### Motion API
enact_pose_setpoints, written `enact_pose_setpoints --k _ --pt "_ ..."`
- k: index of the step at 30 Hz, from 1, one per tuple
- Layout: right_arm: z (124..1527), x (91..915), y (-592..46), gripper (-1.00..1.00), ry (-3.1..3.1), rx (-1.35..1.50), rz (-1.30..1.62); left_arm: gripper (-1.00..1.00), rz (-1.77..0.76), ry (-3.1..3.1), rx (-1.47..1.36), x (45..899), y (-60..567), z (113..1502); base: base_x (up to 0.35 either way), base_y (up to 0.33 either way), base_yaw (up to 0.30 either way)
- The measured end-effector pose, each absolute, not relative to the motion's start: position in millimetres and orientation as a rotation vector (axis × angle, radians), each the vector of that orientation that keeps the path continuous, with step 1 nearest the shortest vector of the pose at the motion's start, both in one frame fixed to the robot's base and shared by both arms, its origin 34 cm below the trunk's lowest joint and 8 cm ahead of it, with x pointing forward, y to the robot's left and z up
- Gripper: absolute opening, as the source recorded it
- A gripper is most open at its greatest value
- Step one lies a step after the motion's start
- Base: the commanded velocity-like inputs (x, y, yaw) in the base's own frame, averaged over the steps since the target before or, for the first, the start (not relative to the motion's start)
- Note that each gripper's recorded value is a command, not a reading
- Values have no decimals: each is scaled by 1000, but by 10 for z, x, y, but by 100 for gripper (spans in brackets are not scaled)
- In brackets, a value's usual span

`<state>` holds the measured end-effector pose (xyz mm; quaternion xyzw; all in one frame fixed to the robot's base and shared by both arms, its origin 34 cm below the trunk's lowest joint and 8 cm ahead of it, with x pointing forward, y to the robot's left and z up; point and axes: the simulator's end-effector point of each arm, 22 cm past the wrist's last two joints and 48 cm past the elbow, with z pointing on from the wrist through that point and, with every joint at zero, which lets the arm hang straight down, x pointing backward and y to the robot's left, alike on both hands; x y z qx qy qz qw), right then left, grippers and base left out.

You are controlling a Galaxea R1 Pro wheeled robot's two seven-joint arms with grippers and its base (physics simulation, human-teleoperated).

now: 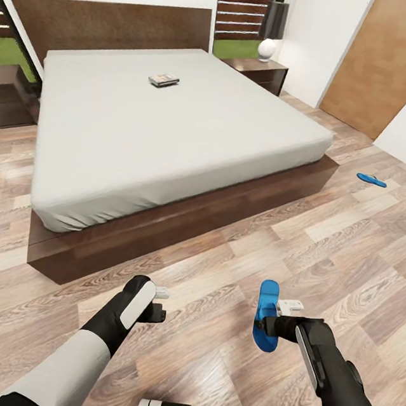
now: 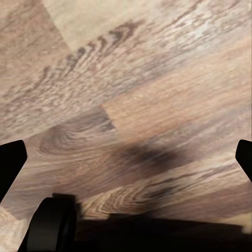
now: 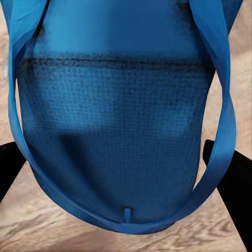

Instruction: In the bedroom, move the book from the bed onto either nightstand, and place the two sandals side by side next to the bed.

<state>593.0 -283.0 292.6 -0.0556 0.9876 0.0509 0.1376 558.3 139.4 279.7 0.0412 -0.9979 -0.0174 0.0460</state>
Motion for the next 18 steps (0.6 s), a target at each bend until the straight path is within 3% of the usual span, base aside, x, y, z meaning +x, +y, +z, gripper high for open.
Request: enact_pose_setpoints --k 18 --pt "3038 5992 -2839 -100 2835 -159 145 100 -52 -3069 127 5647 1394 2899 0 0 198"
